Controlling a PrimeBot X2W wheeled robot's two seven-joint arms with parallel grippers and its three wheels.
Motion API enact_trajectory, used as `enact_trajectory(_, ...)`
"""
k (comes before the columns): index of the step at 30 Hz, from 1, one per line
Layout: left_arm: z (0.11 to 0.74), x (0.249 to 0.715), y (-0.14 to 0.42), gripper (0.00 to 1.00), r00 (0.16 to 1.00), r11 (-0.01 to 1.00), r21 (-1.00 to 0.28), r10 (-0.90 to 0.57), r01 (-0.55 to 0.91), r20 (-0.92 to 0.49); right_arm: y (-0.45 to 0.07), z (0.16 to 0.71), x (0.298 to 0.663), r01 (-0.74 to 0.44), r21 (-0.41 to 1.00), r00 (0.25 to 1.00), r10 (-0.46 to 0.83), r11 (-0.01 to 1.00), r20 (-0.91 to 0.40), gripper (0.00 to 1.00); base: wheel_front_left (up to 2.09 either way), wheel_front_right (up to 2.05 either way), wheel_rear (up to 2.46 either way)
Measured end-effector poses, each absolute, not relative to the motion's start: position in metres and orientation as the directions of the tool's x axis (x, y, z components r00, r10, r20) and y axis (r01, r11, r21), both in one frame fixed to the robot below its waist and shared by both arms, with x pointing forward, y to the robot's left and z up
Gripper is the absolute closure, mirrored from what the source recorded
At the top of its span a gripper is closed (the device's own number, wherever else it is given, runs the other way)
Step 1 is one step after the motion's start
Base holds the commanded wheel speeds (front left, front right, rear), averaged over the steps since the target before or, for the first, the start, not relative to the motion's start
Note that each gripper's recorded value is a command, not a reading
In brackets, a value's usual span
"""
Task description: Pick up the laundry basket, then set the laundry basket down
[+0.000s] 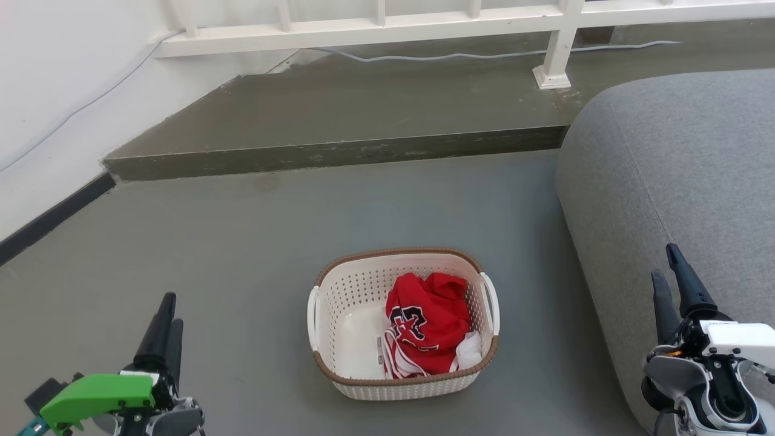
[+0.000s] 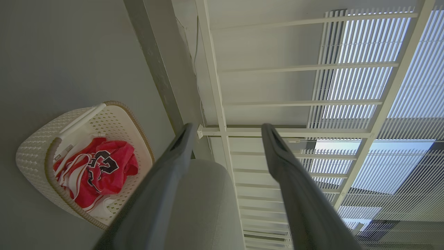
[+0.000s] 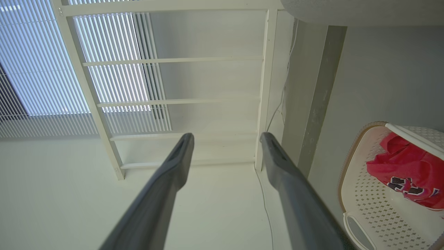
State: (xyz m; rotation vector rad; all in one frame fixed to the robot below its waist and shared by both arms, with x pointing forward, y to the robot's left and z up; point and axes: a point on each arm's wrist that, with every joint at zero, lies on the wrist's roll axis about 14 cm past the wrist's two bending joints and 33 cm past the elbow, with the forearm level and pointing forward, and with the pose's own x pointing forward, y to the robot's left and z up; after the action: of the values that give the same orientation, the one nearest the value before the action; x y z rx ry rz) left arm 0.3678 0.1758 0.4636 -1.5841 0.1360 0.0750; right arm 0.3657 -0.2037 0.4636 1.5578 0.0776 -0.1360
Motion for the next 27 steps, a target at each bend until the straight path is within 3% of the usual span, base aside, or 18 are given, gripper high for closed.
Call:
enact_trajectory(12,0.482,0.378,0.171,0.00,0.996,0.105,-0.991,-0.037,-0.077,-0.082,-0.205,0.472,0.371,0.116,0.986,0.993,-0.042,0.116,-0.112,0.00,0.00,0.00,0.00)
enact_trajectory(27,0.495,0.386,0.167,0.00,0.998,0.327,-0.945,-0.052,-0.020,-0.039,-0.205,0.484,0.378,0.079,0.914,0.997,-0.024,0.398,-0.075,0.00,0.00,0.00,0.00)
